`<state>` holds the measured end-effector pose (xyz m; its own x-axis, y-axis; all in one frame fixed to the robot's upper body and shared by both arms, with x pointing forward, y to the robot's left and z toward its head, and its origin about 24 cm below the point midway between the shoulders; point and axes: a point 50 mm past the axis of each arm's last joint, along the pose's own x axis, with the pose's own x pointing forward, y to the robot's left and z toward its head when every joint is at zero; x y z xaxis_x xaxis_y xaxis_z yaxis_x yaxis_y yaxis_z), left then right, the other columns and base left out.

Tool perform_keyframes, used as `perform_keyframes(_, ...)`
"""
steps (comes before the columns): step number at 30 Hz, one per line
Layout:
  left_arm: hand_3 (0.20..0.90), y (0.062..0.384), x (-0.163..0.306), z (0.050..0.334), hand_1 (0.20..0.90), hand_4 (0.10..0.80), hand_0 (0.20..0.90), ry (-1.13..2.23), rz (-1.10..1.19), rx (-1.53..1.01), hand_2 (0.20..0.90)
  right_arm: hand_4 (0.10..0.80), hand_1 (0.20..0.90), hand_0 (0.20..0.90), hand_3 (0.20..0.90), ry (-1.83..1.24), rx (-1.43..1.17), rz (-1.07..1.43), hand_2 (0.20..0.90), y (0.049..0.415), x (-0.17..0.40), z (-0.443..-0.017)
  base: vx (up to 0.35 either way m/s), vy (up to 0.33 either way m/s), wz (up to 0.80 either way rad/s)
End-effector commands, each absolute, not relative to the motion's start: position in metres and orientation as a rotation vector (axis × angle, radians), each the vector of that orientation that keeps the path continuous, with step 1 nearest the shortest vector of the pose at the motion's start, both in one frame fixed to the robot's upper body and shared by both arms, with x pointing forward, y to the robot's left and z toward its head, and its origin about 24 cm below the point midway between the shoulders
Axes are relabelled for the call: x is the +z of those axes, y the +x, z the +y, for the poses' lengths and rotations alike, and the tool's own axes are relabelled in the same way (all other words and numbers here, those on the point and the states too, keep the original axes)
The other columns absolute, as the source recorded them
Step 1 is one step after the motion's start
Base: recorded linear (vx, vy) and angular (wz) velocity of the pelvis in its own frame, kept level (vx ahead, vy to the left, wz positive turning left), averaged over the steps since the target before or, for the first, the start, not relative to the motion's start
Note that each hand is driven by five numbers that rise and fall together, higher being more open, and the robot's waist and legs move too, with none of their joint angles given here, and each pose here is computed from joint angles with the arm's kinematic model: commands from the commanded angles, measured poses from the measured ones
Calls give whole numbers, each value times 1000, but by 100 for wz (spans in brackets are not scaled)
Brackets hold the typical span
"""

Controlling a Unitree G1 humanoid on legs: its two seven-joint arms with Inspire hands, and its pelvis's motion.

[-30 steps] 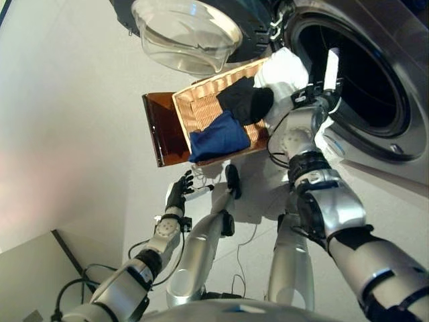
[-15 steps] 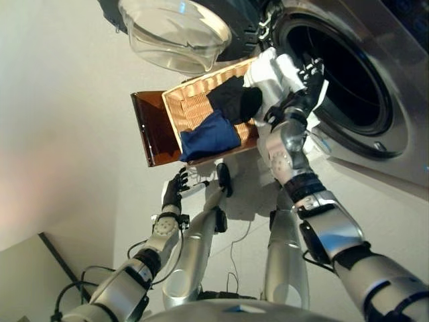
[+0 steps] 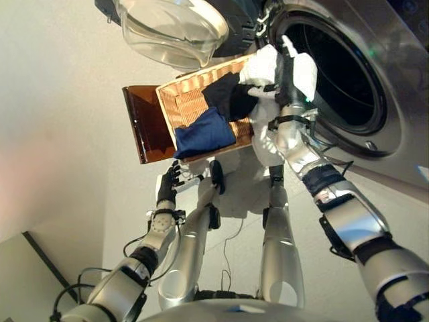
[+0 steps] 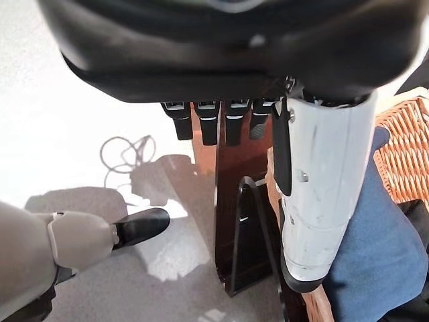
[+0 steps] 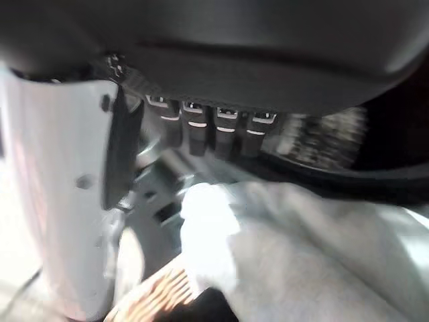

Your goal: Pick up the clothes and place them into the washing machine

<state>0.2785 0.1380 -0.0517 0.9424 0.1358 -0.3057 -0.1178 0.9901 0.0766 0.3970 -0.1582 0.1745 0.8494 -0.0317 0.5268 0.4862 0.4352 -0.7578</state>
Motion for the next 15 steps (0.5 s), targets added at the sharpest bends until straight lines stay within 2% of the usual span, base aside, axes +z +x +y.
perform_keyframes(1,900,279,-44,158,900,800,900,90,240,186,900,800,900,900,900,-1313,-395,-769,900,400,243,-140,0,0,0)
perform_keyframes(7,900,284,-42,158,900,800,900,92,237,188,900,800,900,900,900,-1679,-356,-820,900,407,247,-128,-5,-5,3)
perform_keyframes(15,900,287,-40,158,900,800,900,72,242,211,900,800,900,900,900,-1901,-269,-873,900,409,245,-101,-3,-1,1)
